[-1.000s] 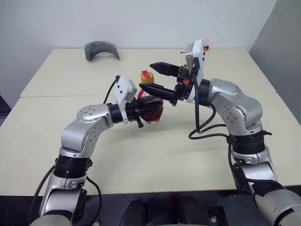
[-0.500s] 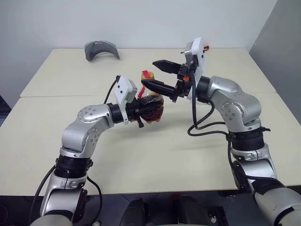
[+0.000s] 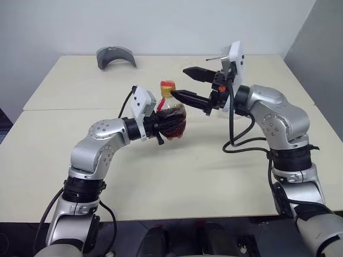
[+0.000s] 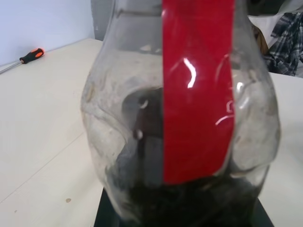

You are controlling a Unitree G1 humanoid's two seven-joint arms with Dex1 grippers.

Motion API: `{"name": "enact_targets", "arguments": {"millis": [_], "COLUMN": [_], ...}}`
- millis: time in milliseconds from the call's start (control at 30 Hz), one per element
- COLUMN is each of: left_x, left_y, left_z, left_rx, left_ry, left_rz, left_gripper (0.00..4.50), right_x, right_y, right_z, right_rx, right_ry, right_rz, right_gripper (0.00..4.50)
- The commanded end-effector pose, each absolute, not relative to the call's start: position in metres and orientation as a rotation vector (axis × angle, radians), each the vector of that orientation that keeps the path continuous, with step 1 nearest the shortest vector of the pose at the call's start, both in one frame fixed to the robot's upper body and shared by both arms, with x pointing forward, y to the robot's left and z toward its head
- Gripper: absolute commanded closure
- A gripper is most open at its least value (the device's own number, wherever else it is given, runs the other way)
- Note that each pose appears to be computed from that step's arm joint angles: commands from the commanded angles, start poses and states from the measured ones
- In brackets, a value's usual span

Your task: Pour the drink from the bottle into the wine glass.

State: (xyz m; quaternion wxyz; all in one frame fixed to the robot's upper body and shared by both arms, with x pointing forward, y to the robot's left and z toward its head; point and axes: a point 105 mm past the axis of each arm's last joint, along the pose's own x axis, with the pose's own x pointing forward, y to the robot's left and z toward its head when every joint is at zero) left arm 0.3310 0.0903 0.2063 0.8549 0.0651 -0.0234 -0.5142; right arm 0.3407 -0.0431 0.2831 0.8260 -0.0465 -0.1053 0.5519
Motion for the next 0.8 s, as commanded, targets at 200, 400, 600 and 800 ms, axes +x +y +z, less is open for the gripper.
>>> {"name": "enact_targets", "arguments": {"millis": [200,400,600,800], "left_x": [0.326,0.327,0.328,0.329], "left_y": [0.088,0.088,0.088,0.088], "left_z": [0.224,0.224,0.225,0.227], "left_rx": [0.161,0.163,0.164,0.165], "left_ry": [-0.125,-0.125,-0.125,-0.127], "left_rz": [-1.103,-1.103,-1.106,-1.106], "left_gripper": [3.76,3.76,3.76,3.76], "right_x": [0.343,0.325,0.308,0.314], "right_y": [-0.067,-0.058,-0.041,-0.026], "right_z": [0.288,0.287,0.288,0.298], "right_rx": [-0.121,-0.057,-0.015,0.009], "right_ry": [-0.236,-0.220,-0.207,-0.246], "right_rz": [1.115,1.230,1.312,1.308], "right_gripper": [0.00,0.00,0.00,0.00]}}
